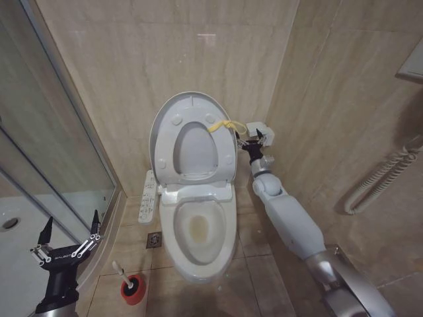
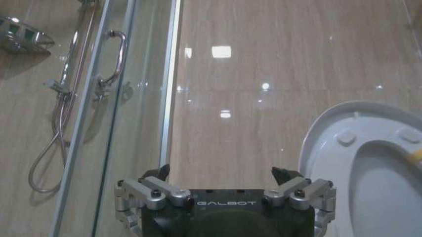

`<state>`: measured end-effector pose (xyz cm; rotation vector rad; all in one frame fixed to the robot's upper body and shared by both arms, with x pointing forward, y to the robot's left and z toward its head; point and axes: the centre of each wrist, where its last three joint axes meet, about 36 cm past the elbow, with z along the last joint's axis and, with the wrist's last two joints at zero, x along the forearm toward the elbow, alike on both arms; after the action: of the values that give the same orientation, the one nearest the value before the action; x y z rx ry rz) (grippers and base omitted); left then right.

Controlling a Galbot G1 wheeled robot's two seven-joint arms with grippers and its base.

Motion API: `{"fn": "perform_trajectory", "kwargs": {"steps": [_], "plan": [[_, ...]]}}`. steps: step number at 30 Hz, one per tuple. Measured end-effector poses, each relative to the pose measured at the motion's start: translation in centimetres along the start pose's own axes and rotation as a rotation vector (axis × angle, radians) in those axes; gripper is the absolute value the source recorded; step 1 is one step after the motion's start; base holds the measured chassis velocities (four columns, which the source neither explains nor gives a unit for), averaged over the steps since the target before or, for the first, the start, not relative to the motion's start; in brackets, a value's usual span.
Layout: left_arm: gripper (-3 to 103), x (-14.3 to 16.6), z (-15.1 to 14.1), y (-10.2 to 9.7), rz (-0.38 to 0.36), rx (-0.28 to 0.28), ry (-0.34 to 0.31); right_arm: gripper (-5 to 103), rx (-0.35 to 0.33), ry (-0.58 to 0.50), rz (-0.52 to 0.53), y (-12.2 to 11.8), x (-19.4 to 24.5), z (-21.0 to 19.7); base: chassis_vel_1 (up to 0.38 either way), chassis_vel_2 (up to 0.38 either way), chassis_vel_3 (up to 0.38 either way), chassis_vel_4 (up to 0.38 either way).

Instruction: Open the toilet lid, clean the toilet bowl with a toilet brush, close the toilet lid, and flush.

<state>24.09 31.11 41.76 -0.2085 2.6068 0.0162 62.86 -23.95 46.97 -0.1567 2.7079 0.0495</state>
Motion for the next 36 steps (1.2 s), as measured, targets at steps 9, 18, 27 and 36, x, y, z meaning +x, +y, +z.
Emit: {"fn": "perform_trajectory", "kwargs": {"steps": [9,18,27,36], "plan": [[100,-0.1,0.9,-0.7,-0.007,0.022,0.006,100,0.01,-0.049,-0.018,-0.7,7.1,-1.0,0.0,0.0,0.0,0.0],[100,0.1,2.0,-2.5,0.001,0.045,0.02,100,-0.001,-0.038,-0.004,-1.4,15.5,0.5,0.0,0.0,0.0,0.0],[100,0.0,1.9,-2.3,-0.001,0.041,0.016,100,-0.036,-0.045,-0.029,0.7,21.2,0.3,0.0,0.0,0.0,0.0],[100,0.0,2.0,-2.4,-0.018,0.049,0.004,100,-0.023,-0.019,-0.107,3.1,27.5,0.3,0.0,0.0,0.0,0.0]]}}
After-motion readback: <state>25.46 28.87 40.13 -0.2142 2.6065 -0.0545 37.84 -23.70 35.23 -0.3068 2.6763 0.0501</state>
